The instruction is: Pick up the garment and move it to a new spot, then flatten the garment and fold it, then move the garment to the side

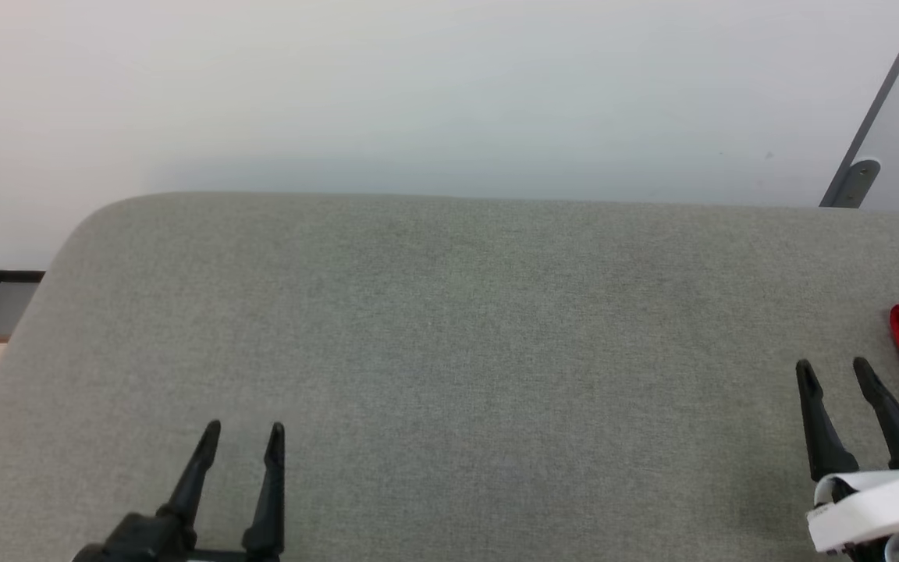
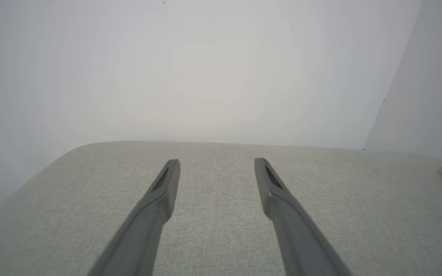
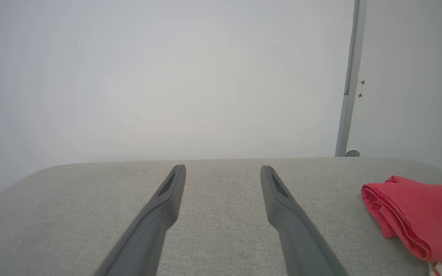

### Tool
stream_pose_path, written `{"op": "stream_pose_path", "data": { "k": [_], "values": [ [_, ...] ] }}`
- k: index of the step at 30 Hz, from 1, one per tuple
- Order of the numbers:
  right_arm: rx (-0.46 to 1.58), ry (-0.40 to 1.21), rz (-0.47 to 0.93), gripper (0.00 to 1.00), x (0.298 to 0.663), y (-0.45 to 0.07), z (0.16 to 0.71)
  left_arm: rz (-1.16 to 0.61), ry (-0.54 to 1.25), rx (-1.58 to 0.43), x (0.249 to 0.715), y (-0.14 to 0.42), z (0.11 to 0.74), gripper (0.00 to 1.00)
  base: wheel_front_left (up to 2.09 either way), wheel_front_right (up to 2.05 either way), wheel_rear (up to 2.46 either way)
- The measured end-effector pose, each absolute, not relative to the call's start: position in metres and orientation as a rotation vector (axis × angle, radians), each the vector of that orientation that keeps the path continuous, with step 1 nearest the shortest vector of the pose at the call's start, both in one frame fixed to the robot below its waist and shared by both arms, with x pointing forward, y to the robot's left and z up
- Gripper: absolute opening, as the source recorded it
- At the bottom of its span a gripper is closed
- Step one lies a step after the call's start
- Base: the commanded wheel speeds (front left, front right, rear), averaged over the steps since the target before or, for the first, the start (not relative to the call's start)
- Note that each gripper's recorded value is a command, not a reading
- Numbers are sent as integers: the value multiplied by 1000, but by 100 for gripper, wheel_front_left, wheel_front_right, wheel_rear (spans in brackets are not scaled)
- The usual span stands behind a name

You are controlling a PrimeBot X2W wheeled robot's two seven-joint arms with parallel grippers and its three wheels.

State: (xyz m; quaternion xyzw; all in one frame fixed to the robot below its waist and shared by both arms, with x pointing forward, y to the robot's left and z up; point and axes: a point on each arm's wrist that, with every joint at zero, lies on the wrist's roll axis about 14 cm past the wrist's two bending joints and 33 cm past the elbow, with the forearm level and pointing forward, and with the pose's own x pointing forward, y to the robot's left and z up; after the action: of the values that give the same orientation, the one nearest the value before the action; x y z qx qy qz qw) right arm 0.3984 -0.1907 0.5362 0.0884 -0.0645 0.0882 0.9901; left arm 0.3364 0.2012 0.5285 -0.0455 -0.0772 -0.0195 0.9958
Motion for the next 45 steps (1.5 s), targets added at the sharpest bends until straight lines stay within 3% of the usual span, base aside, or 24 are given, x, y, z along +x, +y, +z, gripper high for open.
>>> {"op": "stream_pose_path", "data": {
  "k": [16,37,38,45],
  "values": [
    [217,-164,124,100,375,-197,538,-9,-149,-92,314,208,526,100,0,0,0],
    [257,-154,115,100,374,-195,534,2,-166,-81,314,210,531,100,0,0,0],
    [258,-154,115,0,374,-195,534,3,-167,-86,314,210,531,0,0,0,0],
    [288,-62,90,0,365,-193,504,8,-89,-116,310,205,506,0,0,0,0]
  ]
}}
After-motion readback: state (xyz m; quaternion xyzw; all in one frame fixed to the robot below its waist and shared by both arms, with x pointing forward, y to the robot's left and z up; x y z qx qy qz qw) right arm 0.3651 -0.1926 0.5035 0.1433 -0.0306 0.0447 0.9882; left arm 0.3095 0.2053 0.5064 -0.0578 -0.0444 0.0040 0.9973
